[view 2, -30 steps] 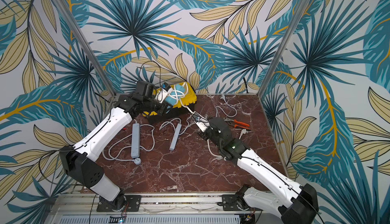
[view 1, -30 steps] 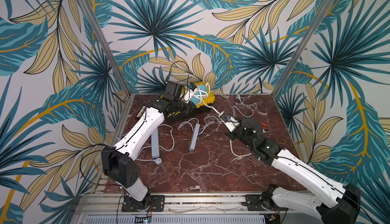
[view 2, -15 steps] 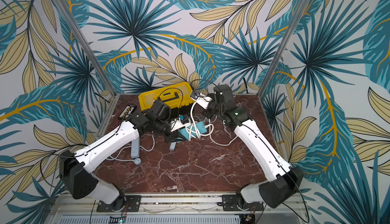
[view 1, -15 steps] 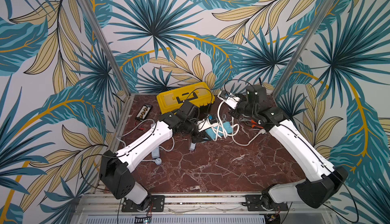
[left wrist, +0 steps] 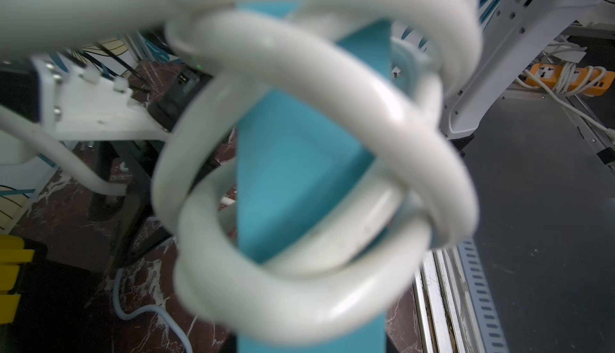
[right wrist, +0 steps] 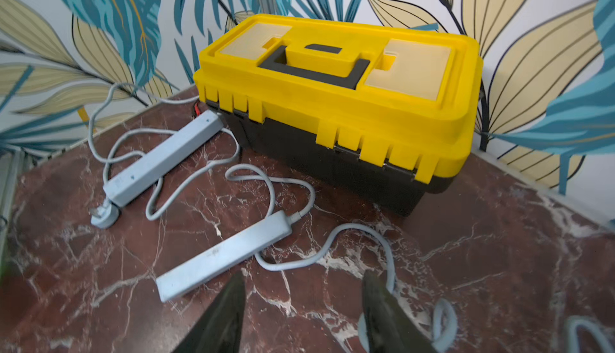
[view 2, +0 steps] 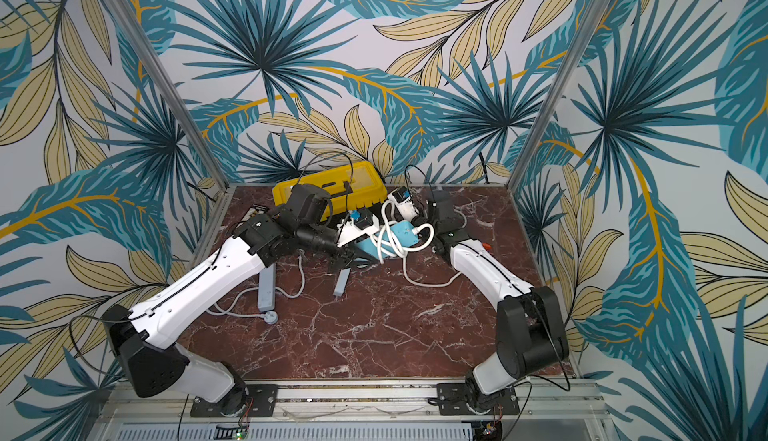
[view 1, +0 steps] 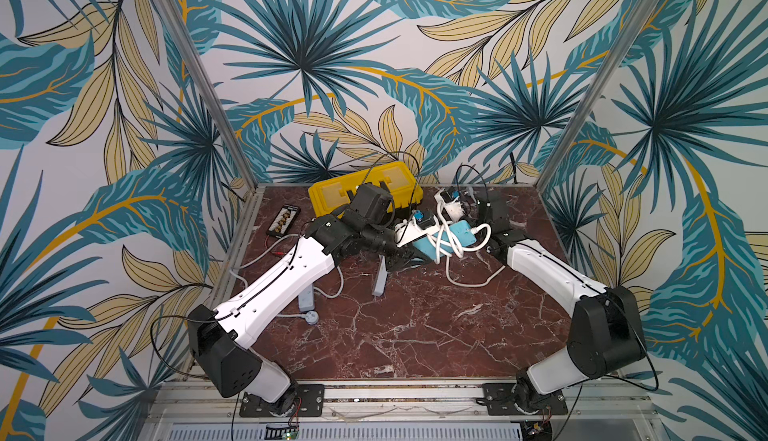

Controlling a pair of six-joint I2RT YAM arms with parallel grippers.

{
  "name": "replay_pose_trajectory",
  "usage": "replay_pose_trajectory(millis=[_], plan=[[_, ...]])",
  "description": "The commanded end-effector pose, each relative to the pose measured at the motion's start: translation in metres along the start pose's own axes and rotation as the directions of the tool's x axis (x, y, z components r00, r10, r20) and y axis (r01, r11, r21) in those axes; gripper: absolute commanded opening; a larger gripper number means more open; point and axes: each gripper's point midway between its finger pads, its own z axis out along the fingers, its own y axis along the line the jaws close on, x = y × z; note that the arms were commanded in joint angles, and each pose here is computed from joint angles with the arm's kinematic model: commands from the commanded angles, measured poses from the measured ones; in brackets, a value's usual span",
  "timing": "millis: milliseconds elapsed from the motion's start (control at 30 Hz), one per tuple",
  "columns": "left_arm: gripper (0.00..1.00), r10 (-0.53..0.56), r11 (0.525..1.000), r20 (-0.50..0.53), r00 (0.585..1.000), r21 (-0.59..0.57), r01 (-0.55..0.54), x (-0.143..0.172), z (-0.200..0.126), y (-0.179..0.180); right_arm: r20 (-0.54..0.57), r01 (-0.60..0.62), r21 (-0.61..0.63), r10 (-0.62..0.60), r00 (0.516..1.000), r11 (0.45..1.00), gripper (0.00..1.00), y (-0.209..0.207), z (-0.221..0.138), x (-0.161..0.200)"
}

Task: Wrap the cord around the power strip
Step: Wrap the power cord around the power strip.

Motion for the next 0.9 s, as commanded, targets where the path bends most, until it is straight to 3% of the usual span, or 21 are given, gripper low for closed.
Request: replay_pose_trajectory(millis=[0, 167, 367, 567, 633, 700, 767, 867], plan=[[0.00, 0.060, 0.995, 0.200, 0.978, -0.087, -0.043, -0.066, -0.027, 0.006, 0.132, -0.108, 0.097, 0.095, 0.987, 0.989, 0.60, -0.013, -0.009, -0.011], [0.00, -0.062, 0.969, 0.349, 0.935, -0.205, 0.141, -0.086, -0.047, 0.048, 0.131, -0.204, 0.150, 0.185, 0.974, 0.967, 0.66, -0.012, -0.021, 0.027], [0.00, -0.093, 0.931, 0.381, 0.920, -0.293, 0.216, -0.087, -0.062, 0.076, 0.039, -0.201, 0.263, 0.197, 0.980, 0.944, 0.65, -0.017, -0.033, 0.077], [0.00, -0.135, 0.889, 0.404, 0.905, -0.353, 0.291, -0.080, -0.077, 0.094, 0.031, -0.203, 0.330, 0.204, 0.978, 0.922, 0.38, -0.027, -0.031, 0.078], [0.00, -0.161, 0.893, 0.417, 0.895, -0.324, 0.312, -0.080, -0.082, 0.097, 0.023, -0.188, 0.354, 0.193, 0.981, 0.916, 0.43, -0.030, -0.030, 0.076], [0.00, -0.155, 0.911, 0.419, 0.895, -0.290, 0.294, -0.085, -0.083, 0.090, 0.009, -0.138, 0.380, 0.146, 0.989, 0.914, 0.60, -0.032, -0.027, 0.071], [0.00, -0.164, 0.921, 0.414, 0.895, -0.261, 0.290, -0.087, -0.082, 0.085, -0.015, -0.087, 0.391, 0.101, 0.995, 0.916, 0.69, -0.031, -0.022, 0.066], [0.00, -0.172, 0.928, 0.393, 0.903, -0.244, 0.283, -0.087, -0.081, 0.080, -0.034, -0.031, 0.377, 0.047, 0.998, 0.926, 0.73, -0.031, -0.010, 0.054]])
